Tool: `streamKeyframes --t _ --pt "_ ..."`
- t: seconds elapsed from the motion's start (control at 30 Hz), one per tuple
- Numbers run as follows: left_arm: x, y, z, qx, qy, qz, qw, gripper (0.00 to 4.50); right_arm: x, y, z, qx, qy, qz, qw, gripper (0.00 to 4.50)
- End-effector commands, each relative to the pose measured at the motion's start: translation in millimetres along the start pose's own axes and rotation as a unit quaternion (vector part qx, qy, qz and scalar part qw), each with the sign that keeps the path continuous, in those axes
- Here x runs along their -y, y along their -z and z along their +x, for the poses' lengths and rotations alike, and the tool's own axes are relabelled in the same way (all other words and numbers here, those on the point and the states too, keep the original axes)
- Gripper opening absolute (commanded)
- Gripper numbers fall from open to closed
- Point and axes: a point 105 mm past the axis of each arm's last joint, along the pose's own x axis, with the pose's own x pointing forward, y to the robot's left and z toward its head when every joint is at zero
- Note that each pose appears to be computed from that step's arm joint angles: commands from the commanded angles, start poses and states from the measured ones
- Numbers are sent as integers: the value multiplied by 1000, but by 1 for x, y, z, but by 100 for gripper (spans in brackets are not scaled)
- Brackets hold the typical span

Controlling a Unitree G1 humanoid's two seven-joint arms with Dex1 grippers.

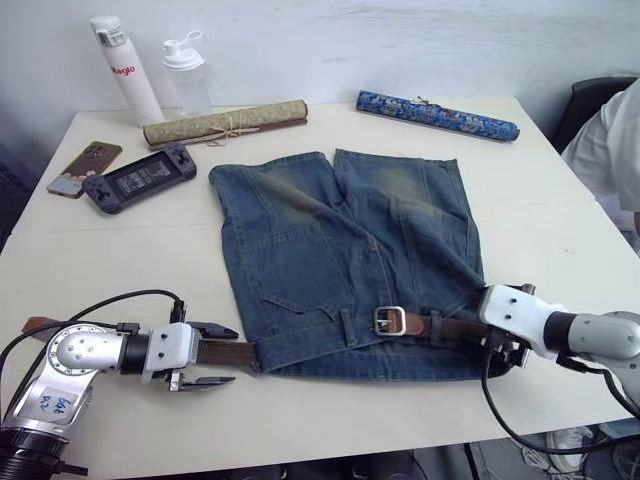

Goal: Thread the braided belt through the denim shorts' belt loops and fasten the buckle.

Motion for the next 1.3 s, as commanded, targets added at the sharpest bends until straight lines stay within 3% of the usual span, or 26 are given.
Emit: streamKeyframes --t 0.03,0.17,0.27,0.43,0.53,0.57,0.7,0.77,0.87,0.97,1.03,1.1,1.17,1.3 --pt "-9 -3 -3 13 -48 -10 999 364 -2 -8 -5 22 -6 21 1000 450" --pt "-27 -36 -24 114 -133 -114 978 364 6 -54 -22 136 -3 105 985 450" --pt "-17 -47 -43 139 -114 -206 962 364 4 -80 -34 201 -34 149 967 450" --pt "-10 -38 -68 127 -123 -300 937 364 -4 -102 -43 255 -87 178 946 450" --pt "4 -13 -76 48 -129 -266 954 364 -3 -106 -37 264 -89 187 942 450" --pt "4 -10 -77 42 -135 -261 955 364 -2 -107 -36 265 -85 186 942 450" --pt "-10 -18 -84 87 -184 -282 937 364 1 -117 -37 291 -79 193 934 450" --pt "-12 -29 -88 142 -200 -342 907 364 -2 -123 -39 304 -83 195 929 450" --pt "1 -34 -93 240 -208 -499 806 364 -8 -131 -35 324 -87 195 922 450" --pt "31 -26 -92 277 -226 -594 720 364 -13 -139 -29 335 -89 184 920 450" --pt "50 -23 -86 275 -237 -628 688 364 -16 -143 -24 338 -90 167 922 450" --pt "63 -25 -84 297 -255 -660 642 364 -16 -146 -18 340 -95 158 922 450" --pt "75 -35 -78 309 -249 -683 614 364 -15 -150 -13 346 -98 151 921 450" --pt "89 -28 -51 273 -265 -738 558 364 -12 -159 -4 356 -103 130 920 450"
